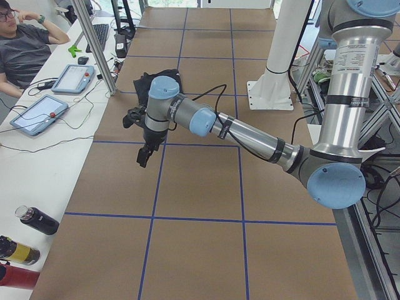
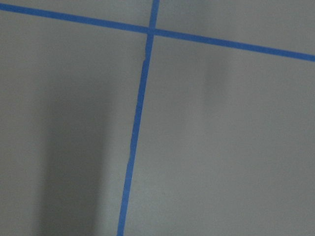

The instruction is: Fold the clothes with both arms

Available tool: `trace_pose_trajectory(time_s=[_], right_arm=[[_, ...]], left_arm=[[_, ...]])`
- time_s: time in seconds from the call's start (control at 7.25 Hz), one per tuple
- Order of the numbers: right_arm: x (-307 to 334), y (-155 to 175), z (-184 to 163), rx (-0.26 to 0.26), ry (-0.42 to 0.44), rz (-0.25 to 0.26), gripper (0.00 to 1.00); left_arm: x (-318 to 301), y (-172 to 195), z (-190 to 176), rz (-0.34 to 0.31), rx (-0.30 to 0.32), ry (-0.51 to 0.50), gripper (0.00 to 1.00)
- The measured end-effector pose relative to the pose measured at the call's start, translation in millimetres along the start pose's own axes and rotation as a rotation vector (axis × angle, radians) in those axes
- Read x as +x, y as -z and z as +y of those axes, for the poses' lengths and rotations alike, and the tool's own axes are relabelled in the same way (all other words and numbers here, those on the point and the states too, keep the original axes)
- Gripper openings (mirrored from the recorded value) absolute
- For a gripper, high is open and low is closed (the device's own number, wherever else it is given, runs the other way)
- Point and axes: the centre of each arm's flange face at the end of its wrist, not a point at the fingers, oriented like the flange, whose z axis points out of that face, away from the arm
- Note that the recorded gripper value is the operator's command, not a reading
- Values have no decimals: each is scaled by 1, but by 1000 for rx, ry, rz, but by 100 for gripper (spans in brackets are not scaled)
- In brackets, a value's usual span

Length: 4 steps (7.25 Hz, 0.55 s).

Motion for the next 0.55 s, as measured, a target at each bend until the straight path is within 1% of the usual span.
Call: trace_pose_trajectory(time_s=[0.14, 0.28, 0.41, 0.55], right_arm=[[10, -6, 9, -10, -24, -5, 100], [11, -4, 7, -4, -28, -6, 100], [7, 3, -4, 13, -21, -8, 100], [-4, 10, -21, 30, -23, -15, 100]], left_arm=[[-36, -6, 29, 11, -33, -2, 100], [-58, -18, 63, 43, -73, 25, 100], [-70, -29, 91, 64, -109, 58, 100], [-74, -34, 106, 75, -132, 79, 100]])
